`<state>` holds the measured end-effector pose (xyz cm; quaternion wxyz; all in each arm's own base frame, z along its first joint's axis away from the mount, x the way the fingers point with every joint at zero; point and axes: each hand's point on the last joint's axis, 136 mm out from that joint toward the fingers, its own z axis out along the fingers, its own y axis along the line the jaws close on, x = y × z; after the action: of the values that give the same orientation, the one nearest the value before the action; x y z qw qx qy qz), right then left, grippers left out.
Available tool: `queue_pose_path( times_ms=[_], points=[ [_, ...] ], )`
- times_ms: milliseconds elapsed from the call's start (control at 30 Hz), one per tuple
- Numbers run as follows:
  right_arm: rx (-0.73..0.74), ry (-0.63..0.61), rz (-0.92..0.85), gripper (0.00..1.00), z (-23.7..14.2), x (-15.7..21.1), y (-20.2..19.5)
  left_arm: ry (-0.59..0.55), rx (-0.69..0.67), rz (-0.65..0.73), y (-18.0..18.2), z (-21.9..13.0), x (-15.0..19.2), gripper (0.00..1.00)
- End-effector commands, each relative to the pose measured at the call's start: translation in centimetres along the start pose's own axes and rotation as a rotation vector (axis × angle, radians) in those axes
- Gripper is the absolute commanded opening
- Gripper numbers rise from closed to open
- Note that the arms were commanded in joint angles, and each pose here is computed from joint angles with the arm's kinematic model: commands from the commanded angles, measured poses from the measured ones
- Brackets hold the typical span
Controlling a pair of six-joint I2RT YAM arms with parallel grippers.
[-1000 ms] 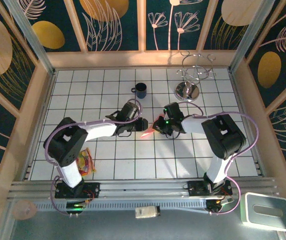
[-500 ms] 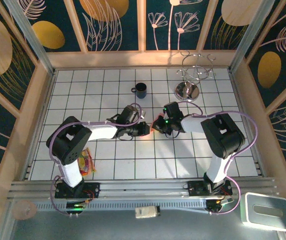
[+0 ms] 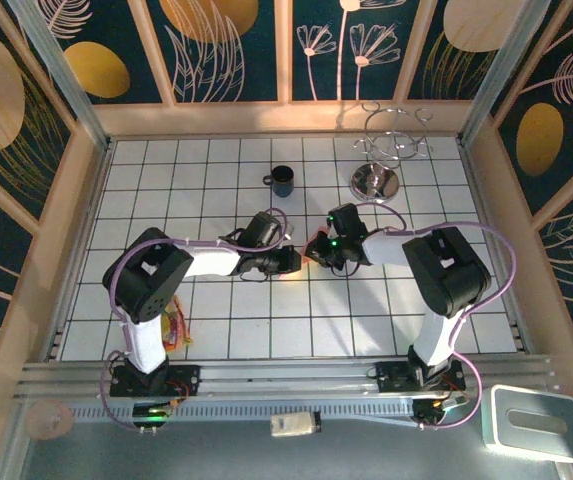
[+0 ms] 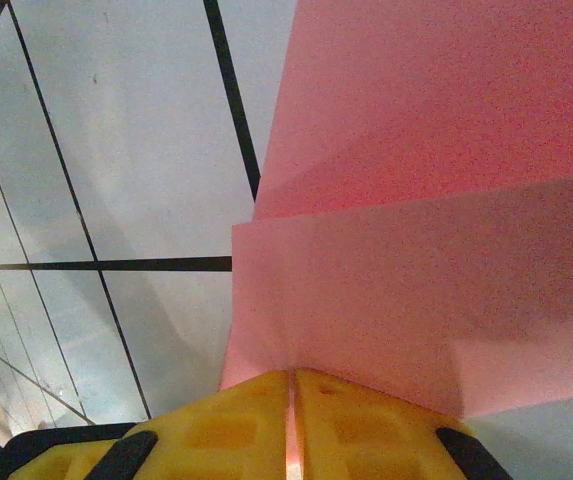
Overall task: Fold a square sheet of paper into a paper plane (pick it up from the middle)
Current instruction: Fold the wing for the fifth time at the center of the table.
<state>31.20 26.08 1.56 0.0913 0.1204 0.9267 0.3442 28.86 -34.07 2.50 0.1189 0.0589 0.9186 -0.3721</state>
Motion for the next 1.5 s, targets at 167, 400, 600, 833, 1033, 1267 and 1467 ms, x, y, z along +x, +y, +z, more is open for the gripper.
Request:
queue_pose_path(
  times_ms=[167, 400, 600, 833, 1033, 1267, 1467],
  points=[
    [0.157, 0.051, 0.07, 0.13, 0.8, 1.9, -4.9, 0.022, -0.038, 0.007, 1.0, 0.9, 0.1, 0.13],
    [0.18, 0.058, 0.069, 0.13, 0.9, 2.0, -5.4, 0.034, -0.082, 0.001, 2.1, 1.2, 0.5, 0.12],
    [0.229, 0.063, 0.059, 0.13, 1.0, 2.1, -6.4, 0.045, -0.104, -0.012, 3.0, 0.7, 1.6, 0.12],
    [0.297, 0.07, 0.051, 0.12, 1.2, 2.3, -8.1, 0.083, -0.141, -0.023, 4.9, -0.9, 4.0, 0.14],
    [0.332, 0.089, 0.044, 0.12, 1.0, 3.0, -9.0, 0.133, -0.194, -0.038, 7.0, -2.1, 6.8, 0.15],
    [0.322, 0.091, 0.025, 0.12, 1.2, 2.8, -8.0, 0.154, -0.272, 0.069, 7.7, -4.2, 7.3, 0.11],
    [0.293, 0.097, 0.012, 0.12, 1.5, 2.6, -6.8, 0.026, -0.271, 0.187, 4.5, -5.9, 2.6, 0.08]
  ],
)
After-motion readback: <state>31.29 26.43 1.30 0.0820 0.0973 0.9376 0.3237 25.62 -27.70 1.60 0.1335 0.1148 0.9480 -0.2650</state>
